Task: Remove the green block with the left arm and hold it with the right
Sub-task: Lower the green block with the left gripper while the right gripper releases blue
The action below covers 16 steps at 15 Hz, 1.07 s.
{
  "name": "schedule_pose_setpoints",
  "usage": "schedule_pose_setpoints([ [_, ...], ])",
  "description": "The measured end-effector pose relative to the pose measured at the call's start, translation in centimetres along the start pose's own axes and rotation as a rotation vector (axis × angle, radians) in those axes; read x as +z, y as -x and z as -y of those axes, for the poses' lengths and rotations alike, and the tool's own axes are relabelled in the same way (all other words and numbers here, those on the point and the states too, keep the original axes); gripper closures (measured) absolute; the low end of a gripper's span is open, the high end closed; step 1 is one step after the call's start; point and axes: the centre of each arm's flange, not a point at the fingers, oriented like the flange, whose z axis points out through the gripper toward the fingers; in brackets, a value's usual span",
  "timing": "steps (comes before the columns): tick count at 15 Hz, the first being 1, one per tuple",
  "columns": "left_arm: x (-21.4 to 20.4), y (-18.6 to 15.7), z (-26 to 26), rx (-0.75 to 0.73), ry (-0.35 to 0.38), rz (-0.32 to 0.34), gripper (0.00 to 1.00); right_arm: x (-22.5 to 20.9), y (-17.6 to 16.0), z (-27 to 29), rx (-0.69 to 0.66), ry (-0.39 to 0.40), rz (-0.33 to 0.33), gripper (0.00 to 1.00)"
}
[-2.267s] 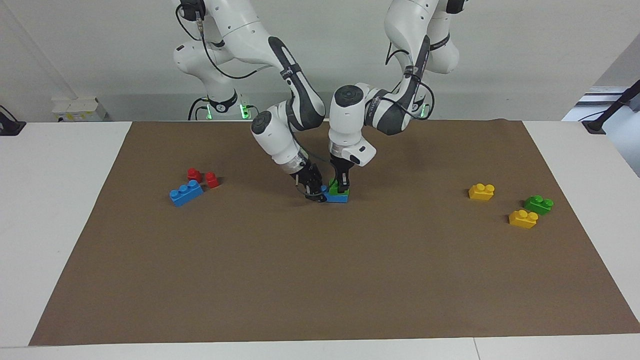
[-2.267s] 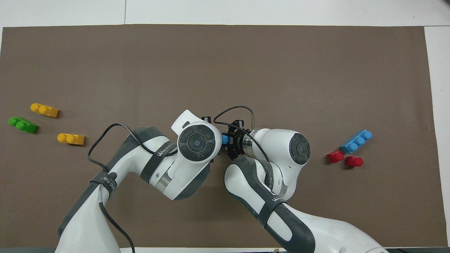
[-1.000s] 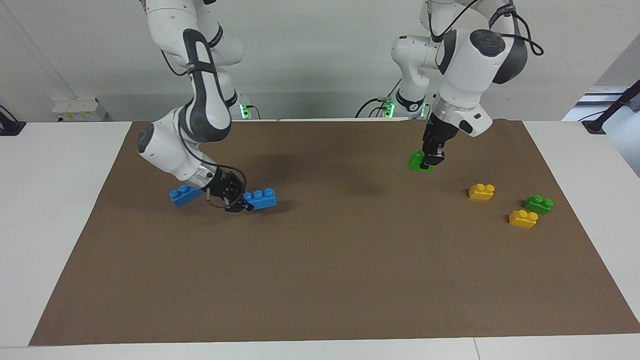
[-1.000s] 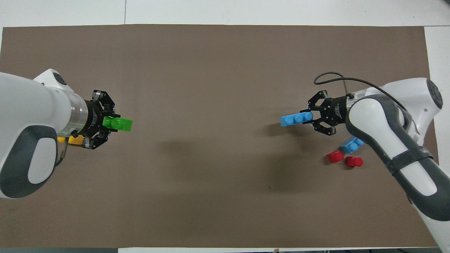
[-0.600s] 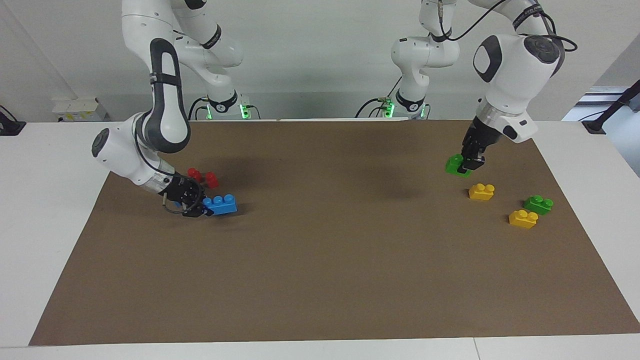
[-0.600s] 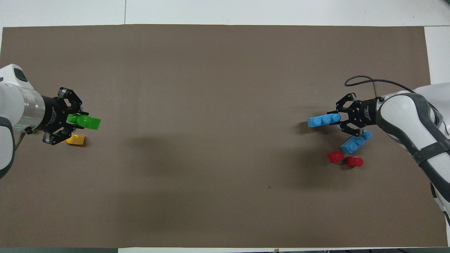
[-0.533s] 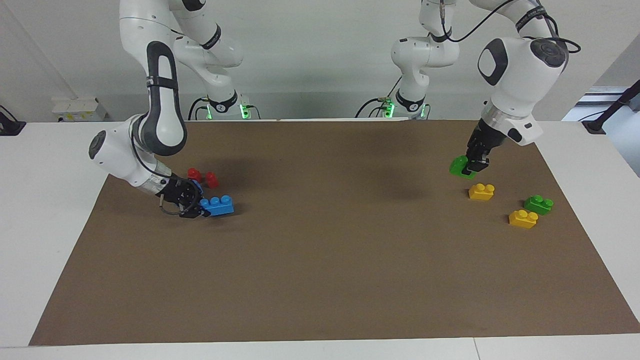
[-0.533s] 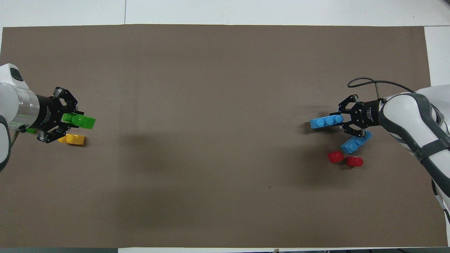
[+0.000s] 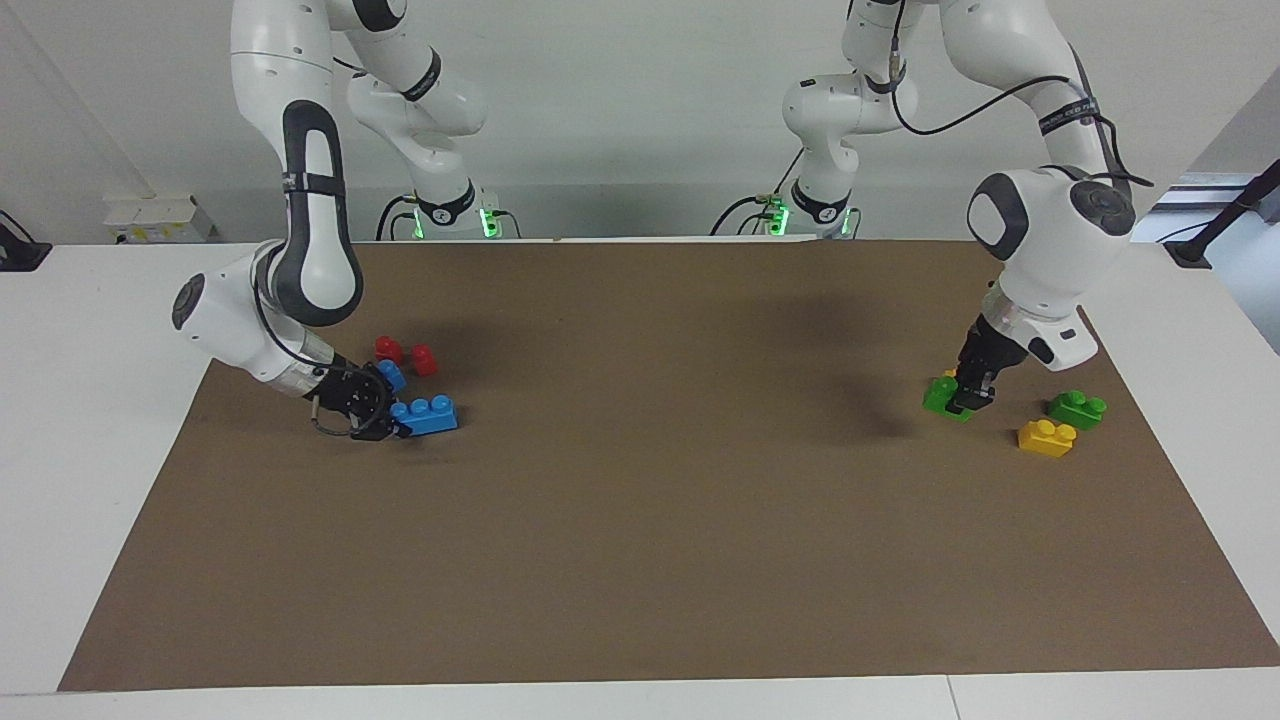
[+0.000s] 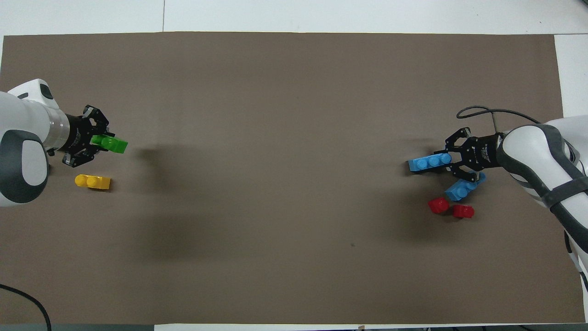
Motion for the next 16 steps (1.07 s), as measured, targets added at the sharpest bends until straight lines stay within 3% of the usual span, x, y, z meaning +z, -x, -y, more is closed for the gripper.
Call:
schedule_pose_setpoints([
  [4, 4.6, -2.4, 0.2, 0.024, 0.004, -0.026, 0.64, -0.1, -0.1, 0.0, -0.007, -0.003, -0.003, 0.56],
  [9, 7.8, -3.0, -0.4, 0.046, -0.009, -0.047, 0.64, -0.9, 0.5, 0.5, -0.02, -0.017, -0.008, 0.06],
  [10, 7.8, -3.0, -0.5, 0.047, -0.007, -0.048, 0.64, -1.4, 1.0, 0.8, -0.031, -0.023, -0.007, 0.0],
  [13, 7.5, -3.2, -0.7, 0.07, -0.001, -0.062, 0.64, -5.1, 3.9, 1.9, -0.142, 0.023, -0.02, 0.0],
  [16, 7.4, -3.2, -0.8, 0.106, 0.005, -0.071, 0.36, -10.3, 8.0, 3.2, -0.336, 0.121, -0.083, 0.0],
])
